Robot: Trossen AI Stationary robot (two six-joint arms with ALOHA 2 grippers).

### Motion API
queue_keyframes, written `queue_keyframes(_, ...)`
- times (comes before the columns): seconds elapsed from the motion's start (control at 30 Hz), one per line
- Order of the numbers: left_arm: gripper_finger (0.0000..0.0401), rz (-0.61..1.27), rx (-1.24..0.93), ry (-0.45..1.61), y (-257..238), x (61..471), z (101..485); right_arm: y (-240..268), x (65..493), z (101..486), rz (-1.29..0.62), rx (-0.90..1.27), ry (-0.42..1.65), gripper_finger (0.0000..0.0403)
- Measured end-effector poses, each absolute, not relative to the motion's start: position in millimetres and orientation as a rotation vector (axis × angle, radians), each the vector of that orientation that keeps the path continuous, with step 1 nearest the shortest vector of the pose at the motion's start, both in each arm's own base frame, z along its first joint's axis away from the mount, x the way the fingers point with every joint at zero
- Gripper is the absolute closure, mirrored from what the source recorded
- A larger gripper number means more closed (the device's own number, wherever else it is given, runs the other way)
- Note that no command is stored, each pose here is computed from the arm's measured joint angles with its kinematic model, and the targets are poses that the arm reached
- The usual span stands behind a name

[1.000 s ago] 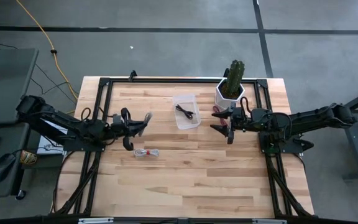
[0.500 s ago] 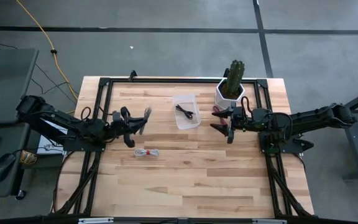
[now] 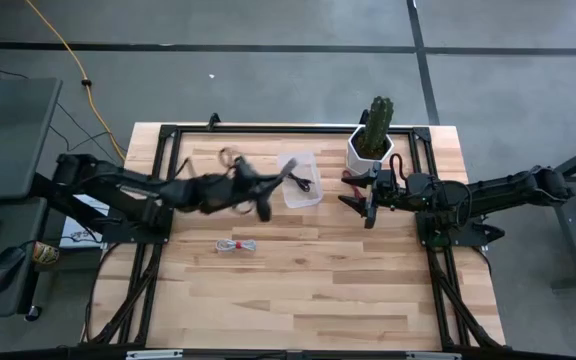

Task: Pick and place USB-C Cables
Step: Put the black white charger cable into the transparent bin

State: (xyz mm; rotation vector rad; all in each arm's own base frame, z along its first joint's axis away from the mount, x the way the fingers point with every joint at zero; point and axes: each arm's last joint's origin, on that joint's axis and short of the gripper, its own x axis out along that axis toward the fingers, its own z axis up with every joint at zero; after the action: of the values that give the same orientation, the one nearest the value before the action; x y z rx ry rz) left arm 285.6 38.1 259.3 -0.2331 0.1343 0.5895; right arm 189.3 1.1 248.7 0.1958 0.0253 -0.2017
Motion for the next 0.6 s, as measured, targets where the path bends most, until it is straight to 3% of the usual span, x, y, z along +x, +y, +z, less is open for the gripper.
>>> queue_keyframes(0.2,0.0401,0.628,-0.346,0.174,83.6,322.9,264.4,1.1,189.3,248.6,-0.202,0.194,0.027,0.0142)
queue_keyframes(0.6,0.0401,0.730,-0.540,0.289,108.7,357.1,182.9,1.1,189.3,248.0,-0.202,0.193,0.032,0.0142)
